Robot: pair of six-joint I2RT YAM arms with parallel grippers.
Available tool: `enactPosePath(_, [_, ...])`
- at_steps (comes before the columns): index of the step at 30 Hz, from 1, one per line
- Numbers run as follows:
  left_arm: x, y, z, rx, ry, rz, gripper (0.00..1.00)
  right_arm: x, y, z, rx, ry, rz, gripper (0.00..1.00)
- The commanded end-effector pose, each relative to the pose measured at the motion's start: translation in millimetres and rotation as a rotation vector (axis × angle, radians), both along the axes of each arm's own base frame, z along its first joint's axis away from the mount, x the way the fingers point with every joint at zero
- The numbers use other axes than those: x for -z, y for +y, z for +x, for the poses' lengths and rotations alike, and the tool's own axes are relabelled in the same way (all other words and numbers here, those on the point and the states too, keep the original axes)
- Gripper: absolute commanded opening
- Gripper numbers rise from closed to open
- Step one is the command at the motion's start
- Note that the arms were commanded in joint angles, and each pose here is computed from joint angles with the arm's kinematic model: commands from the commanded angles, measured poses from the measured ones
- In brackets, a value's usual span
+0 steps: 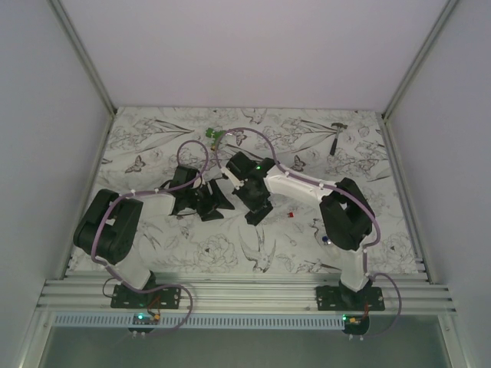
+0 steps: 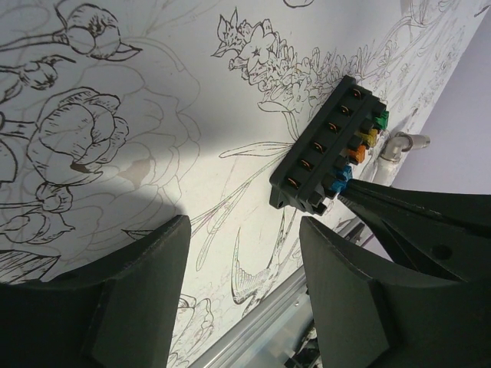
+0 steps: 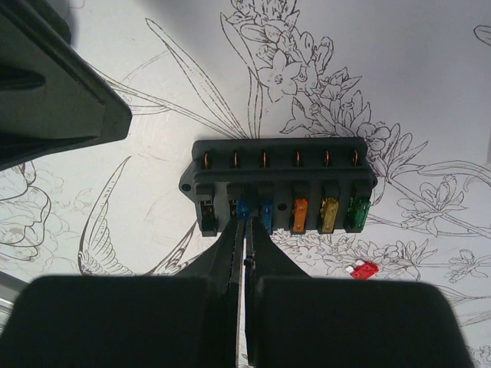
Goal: Snap on the fuse box
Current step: Install the fuse at the fuse box base.
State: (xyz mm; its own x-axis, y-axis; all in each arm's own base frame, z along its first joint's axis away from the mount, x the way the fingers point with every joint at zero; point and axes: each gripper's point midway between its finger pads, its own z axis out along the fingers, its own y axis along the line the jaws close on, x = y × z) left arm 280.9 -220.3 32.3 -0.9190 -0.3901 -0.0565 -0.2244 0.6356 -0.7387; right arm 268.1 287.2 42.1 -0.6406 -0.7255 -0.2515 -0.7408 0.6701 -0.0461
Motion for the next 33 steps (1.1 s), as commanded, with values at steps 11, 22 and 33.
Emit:
enactPosePath(11, [6, -6, -11, 0.030, 0.038, 0.020, 0.61, 49, -4, -29, -0.046, 0.058, -0.173, 0.00])
enactPosePath(22, [9, -43, -22, 0.047, 0.090, -0.061, 0.52, 25, 20, -34, -0.058, 0.066, -0.032, 0.00])
enactPosePath(33, [14, -58, -17, 0.049, 0.109, -0.081, 0.45, 34, 6, -31, -0.033, 0.038, -0.087, 0.00])
